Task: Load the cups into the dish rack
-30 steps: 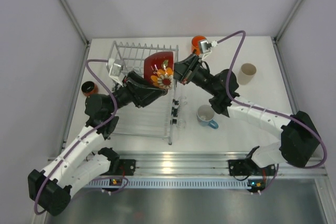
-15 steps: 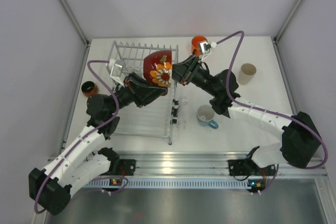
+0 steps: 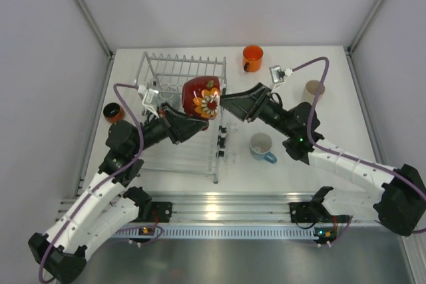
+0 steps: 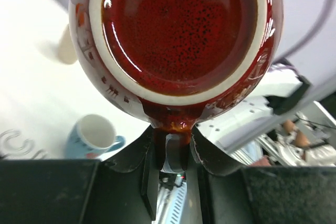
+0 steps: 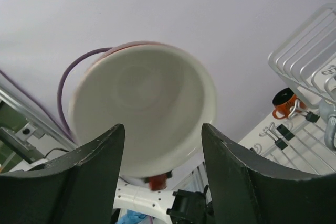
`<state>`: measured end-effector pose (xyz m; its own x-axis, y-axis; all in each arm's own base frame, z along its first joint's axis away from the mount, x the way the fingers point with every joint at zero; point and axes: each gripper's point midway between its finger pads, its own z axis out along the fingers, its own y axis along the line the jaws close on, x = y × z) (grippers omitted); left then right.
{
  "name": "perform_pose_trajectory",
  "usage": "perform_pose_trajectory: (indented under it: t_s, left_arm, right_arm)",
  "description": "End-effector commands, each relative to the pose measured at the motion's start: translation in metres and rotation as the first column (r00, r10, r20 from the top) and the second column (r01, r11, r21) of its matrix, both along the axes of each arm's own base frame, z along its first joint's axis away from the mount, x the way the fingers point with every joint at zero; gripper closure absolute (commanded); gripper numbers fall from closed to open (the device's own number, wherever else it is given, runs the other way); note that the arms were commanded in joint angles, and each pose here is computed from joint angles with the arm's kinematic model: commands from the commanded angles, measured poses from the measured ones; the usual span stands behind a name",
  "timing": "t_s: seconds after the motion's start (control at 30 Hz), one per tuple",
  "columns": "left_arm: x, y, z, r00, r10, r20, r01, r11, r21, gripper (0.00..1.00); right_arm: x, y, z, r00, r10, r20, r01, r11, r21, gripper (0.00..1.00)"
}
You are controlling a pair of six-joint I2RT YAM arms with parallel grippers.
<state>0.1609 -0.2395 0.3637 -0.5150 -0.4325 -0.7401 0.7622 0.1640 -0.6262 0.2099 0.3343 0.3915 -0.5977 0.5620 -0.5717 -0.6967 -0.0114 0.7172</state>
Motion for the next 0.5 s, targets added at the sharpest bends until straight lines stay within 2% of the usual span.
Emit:
perform_pose_trajectory:
  t_s: [0.0, 0.07, 0.17, 0.23, 0.3, 0.33, 0.37, 0.43, 0.47]
  left_arm:
    - [0.021, 0.019, 0.015, 0.980, 0.186, 0.074, -0.190, 0.981, 0.040, 1.00]
    - [0.025, 0.026, 0.001, 0.970, 0.234, 0.059, -0.240, 0.964, 0.111, 1.00]
    - [0.038, 0.045, -0.025, 0.931, 0.364, 0.010, -0.356, 0.905, 0.233, 1.00]
    - [0.049, 0.064, -0.047, 0.881, 0.473, -0.001, -0.445, 0.830, 0.336, 1.00]
    - [0.054, 0.075, -0.064, 0.850, 0.527, 0.001, -0.481, 0.775, 0.409, 1.00]
    - [0.061, 0.085, -0.074, 0.814, 0.581, -0.002, -0.520, 0.729, 0.446, 1.00]
    - [0.060, 0.088, -0.091, 0.805, 0.593, -0.026, -0.502, 0.704, 0.502, 1.00]
    - [0.068, 0.102, -0.109, 0.747, 0.664, -0.034, -0.540, 0.636, 0.551, 1.00]
    - [0.069, 0.104, -0.115, 0.738, 0.674, -0.039, -0.539, 0.623, 0.567, 1.00]
  right_arm:
    - [-0.009, -0.030, 0.024, 0.991, -0.096, 0.098, 0.091, 0.994, 0.055, 0.39]
    - [-0.012, -0.041, 0.023, 0.985, -0.138, 0.108, 0.133, 0.990, 0.050, 0.39]
    - [-0.014, -0.057, 0.020, 0.973, -0.202, 0.116, 0.201, 0.979, 0.019, 0.39]
    - [-0.009, -0.068, 0.013, 0.957, -0.267, 0.113, 0.271, 0.962, -0.022, 0.39]
    - [-0.015, -0.085, 0.025, 0.939, -0.317, 0.137, 0.320, 0.948, -0.001, 0.39]
    - [-0.010, -0.091, 0.019, 0.923, -0.359, 0.135, 0.367, 0.930, -0.035, 0.39]
    - [-0.015, -0.101, 0.027, 0.911, -0.384, 0.149, 0.390, 0.921, -0.016, 0.39]
    - [-0.012, -0.113, 0.032, 0.881, -0.443, 0.165, 0.452, 0.892, -0.024, 0.39]
    - [-0.015, -0.120, 0.032, 0.874, -0.455, 0.170, 0.467, 0.883, -0.038, 0.39]
